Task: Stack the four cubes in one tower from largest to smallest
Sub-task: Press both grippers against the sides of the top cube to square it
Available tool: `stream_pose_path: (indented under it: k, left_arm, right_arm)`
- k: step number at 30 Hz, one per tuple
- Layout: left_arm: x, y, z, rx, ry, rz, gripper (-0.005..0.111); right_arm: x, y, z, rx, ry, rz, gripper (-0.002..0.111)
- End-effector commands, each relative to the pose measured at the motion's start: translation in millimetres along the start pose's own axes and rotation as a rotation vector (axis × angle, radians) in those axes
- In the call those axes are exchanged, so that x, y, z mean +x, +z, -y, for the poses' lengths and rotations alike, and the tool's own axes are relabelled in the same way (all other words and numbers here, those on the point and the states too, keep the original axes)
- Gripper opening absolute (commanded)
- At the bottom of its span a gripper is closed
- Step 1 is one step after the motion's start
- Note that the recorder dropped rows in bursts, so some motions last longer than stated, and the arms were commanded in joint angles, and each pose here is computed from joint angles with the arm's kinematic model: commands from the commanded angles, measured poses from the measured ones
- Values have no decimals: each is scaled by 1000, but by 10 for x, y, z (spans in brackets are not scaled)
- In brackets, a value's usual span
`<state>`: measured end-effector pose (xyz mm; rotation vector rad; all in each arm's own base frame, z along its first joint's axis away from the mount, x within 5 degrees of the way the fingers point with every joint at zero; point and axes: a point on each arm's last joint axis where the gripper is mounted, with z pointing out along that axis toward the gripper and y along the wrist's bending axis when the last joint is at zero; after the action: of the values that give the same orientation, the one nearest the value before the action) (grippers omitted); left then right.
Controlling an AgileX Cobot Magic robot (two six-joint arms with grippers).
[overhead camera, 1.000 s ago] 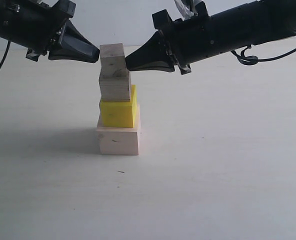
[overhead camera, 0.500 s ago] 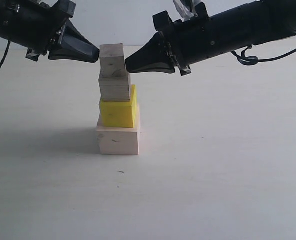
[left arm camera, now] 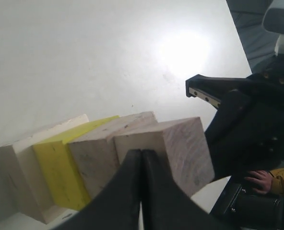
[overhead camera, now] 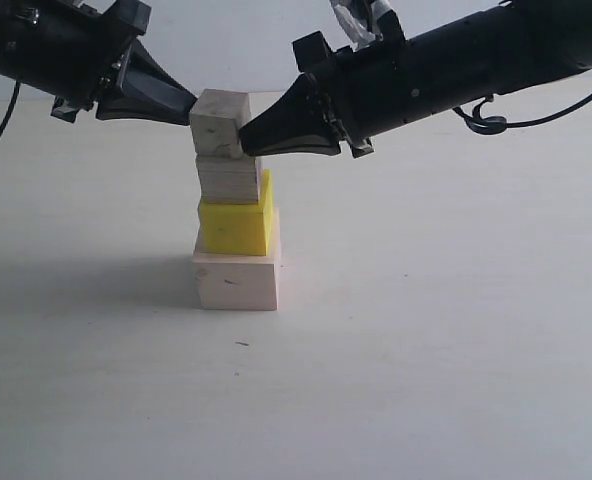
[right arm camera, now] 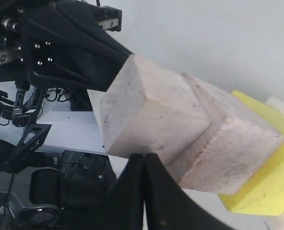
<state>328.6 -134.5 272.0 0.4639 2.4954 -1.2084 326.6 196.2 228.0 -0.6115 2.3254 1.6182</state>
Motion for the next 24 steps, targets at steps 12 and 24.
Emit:
stream_pose_path:
  k: [12, 24]
  left_arm:
    - [19, -12, 72, 43, 1, -16, 0]
    - [24, -12, 61, 31, 8, -22, 0]
  right_arm:
    - [0, -20, -1, 24, -17, 3, 0]
    - [-71, -220, 25, 64, -15, 63, 0]
